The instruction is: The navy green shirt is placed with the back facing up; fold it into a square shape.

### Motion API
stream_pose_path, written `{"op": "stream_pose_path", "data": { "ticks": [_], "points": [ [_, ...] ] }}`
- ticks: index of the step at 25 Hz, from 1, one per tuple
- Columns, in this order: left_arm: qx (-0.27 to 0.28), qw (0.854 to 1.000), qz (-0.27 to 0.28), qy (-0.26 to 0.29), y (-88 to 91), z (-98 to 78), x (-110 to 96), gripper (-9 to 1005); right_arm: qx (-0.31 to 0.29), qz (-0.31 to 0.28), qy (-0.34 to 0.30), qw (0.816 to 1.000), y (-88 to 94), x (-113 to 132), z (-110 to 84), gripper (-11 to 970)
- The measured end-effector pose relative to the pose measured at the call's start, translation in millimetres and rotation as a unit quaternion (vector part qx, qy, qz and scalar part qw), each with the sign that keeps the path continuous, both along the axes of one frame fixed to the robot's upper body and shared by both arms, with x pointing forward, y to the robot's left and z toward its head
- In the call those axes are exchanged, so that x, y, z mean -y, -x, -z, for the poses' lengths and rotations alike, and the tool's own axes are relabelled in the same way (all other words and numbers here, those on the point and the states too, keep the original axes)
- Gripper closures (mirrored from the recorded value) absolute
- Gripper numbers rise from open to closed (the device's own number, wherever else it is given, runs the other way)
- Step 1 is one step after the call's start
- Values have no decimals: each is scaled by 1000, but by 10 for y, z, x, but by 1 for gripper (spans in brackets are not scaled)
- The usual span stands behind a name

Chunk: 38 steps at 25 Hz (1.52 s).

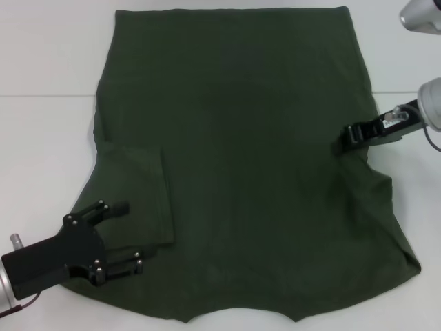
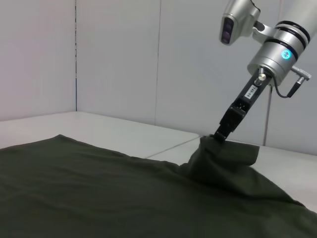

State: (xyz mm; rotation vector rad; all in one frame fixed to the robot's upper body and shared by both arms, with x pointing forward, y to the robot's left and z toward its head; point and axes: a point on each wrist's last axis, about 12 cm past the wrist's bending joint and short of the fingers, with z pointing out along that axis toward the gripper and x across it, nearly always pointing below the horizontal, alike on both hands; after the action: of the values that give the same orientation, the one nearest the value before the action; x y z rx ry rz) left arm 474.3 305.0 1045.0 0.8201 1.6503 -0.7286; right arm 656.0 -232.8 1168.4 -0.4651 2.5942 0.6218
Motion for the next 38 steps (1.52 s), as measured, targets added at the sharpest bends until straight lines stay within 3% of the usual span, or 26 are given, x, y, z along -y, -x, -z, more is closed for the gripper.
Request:
{"op": "stream_pose_path", "data": {
  "ticks": [6,15,19,23,28,29,34,38],
  "points": [
    [-2,1000,0,1,4,8,6,90,4,0,-5,1000,-5,-25,9,885],
    [-28,999,-16,28,-3,-3,-11,91,14,-13,-29,999,47,22,53,520],
    [-115,986,-48,106,-44,-98,-103,91,66,-76,-112,989,271,187,118,378],
    [-182,966,-66,170,-36,-205,-239,91,142,-145,-165,965,673,447,368,253],
    [-318,914,-107,229,-41,-311,-449,91,257,-212,-184,925,1280,565,772,85],
    [-353,898,-117,236,-43,-331,-491,91,266,-215,-185,921,1354,568,827,50],
    [-486,833,-166,207,-99,-416,-665,91,277,-237,-194,911,1582,521,1078,15],
    [-532,796,-209,199,-180,-501,-795,91,297,-254,-184,902,1636,499,1164,15]
  ]
}}
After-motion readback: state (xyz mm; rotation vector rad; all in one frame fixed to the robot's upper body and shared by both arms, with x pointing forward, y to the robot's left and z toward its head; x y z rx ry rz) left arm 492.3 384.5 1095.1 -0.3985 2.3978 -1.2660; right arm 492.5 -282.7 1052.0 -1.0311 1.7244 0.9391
